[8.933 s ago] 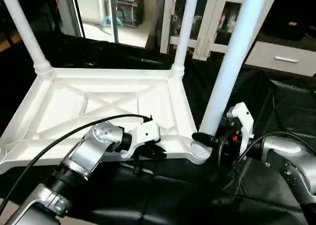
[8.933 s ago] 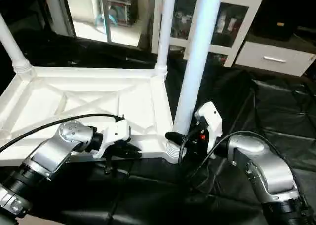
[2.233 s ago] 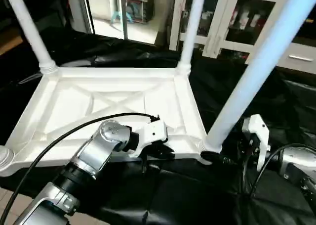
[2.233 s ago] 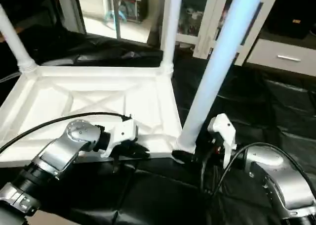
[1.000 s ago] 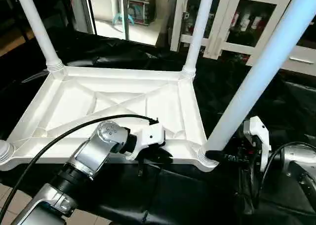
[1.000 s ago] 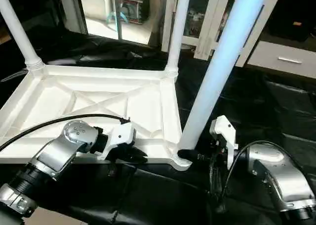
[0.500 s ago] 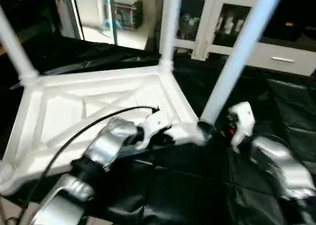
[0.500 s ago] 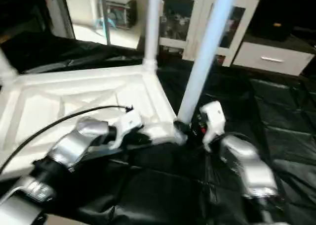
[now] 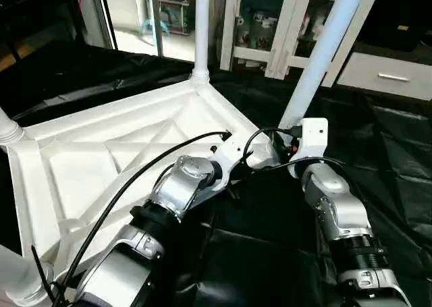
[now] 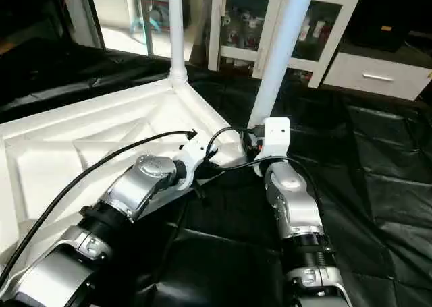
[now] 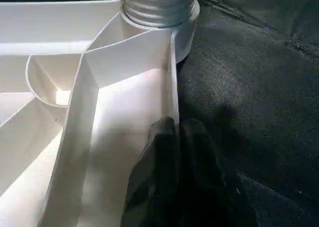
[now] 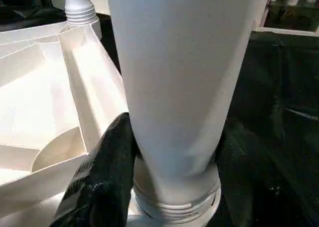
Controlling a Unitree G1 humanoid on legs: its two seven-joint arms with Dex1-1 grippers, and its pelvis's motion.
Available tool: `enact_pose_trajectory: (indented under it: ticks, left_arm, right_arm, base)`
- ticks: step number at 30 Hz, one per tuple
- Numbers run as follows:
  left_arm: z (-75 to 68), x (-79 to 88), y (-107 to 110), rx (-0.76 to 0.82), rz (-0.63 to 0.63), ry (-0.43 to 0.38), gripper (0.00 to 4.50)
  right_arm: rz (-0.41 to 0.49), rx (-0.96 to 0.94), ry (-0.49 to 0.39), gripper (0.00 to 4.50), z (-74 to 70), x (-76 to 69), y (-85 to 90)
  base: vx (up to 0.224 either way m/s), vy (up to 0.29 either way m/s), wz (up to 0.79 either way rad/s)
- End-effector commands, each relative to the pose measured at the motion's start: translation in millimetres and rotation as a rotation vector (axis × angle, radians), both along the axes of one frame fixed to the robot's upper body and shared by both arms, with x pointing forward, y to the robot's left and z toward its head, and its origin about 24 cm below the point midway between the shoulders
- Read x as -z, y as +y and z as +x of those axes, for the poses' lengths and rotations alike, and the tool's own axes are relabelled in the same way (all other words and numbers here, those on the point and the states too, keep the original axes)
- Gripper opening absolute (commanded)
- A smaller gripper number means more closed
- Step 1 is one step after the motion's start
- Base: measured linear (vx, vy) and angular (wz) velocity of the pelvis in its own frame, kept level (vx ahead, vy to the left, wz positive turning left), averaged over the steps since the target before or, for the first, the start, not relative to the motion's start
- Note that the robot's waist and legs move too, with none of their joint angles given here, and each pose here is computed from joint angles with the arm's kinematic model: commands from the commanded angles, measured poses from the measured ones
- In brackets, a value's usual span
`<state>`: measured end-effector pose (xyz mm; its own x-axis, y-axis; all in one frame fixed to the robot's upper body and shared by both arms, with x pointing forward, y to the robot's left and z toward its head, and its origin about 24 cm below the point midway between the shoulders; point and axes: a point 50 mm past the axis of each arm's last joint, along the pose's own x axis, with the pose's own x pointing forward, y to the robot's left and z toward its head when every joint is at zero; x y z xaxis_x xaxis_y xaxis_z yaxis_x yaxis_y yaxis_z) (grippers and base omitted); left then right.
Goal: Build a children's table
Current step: Rotate leg to tighten
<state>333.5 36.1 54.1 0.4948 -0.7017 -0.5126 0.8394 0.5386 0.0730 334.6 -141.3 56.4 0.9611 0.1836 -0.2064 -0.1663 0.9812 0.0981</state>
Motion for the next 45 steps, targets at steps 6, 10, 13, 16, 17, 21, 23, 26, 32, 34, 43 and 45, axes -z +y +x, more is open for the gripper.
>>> enact_pose_trajectory:
  ticks: [6,10,13,16,17,21,23,26,32,34,43,45]
  left_arm:
    - [12.8,-22.5,3.9,-0.028,-0.042,-0.130,0.00]
    - [9.4,-19.6,8.2,0.010,-0.043,-0.126,0.00]
    - [1.1,-14.9,13.0,0.097,-0.057,-0.101,0.00]
    - [-6.7,-10.8,17.4,0.164,-0.063,-0.071,0.00]
    - [-6.7,-10.8,17.4,0.165,-0.063,-0.071,0.00]
    - [-20.0,-5.9,28.5,0.281,-0.068,-0.033,0.00]
    - [-22.9,-4.1,37.5,0.298,-0.054,-0.025,0.00]
    - [-28.1,-3.8,44.5,0.341,-0.063,0.002,0.00]
    - [-44.1,-5.0,50.1,0.496,-0.070,0.051,0.00]
    - [-45.1,-5.0,50.5,0.508,-0.070,0.056,0.00]
    - [-49.5,-7.9,47.8,0.567,-0.080,0.070,0.00]
    - [-49.4,-8.1,48.4,0.571,-0.077,0.071,0.00]
  right_arm:
    - [0.112,-0.198,0.031,2.66,-16.5,10.8,19.7]
    - [0.144,-0.237,0.001,2.97,-23.5,4.3,10.1]
    - [0.149,-0.313,-0.012,3.30,-34.4,2.1,-3.0]
    - [0.158,-0.358,-0.010,3.48,-41.4,1.0,-14.9]
    - [0.158,-0.358,-0.010,3.61,-41.4,1.0,-15.0]
    - [0.128,-0.474,-0.024,3.90,-55.0,-10.6,-36.4]
    - [0.106,-0.625,0.005,4.10,-71.6,-17.0,-43.9]
    - [0.075,-0.714,0.031,4.33,-84.2,-21.1,-52.9]
    - [-0.035,-0.699,0.053,4.44,-80.4,-21.5,-69.8]
    - [-0.065,-0.712,0.063,4.44,-79.3,-20.4,-69.2]
    - [-0.141,-0.794,0.090,4.44,-72.1,-7.6,-56.1]
    - [-0.137,-0.813,0.094,4.44,-71.0,-6.1,-54.9]
  base:
    - [0.000,0.000,0.00]
    - [0.000,0.000,0.00]
    - [0.000,0.000,0.00]
    - [0.000,0.000,0.00]
    - [0.000,0.000,0.00]
    - [0.000,0.000,0.00]
    - [0.000,0.000,0.00]
    - [0.000,0.000,0.00]
    - [0.000,0.000,0.00]
    - [0.000,0.000,0.00]
    - [0.000,0.000,0.00]
    - [0.000,0.000,0.00]
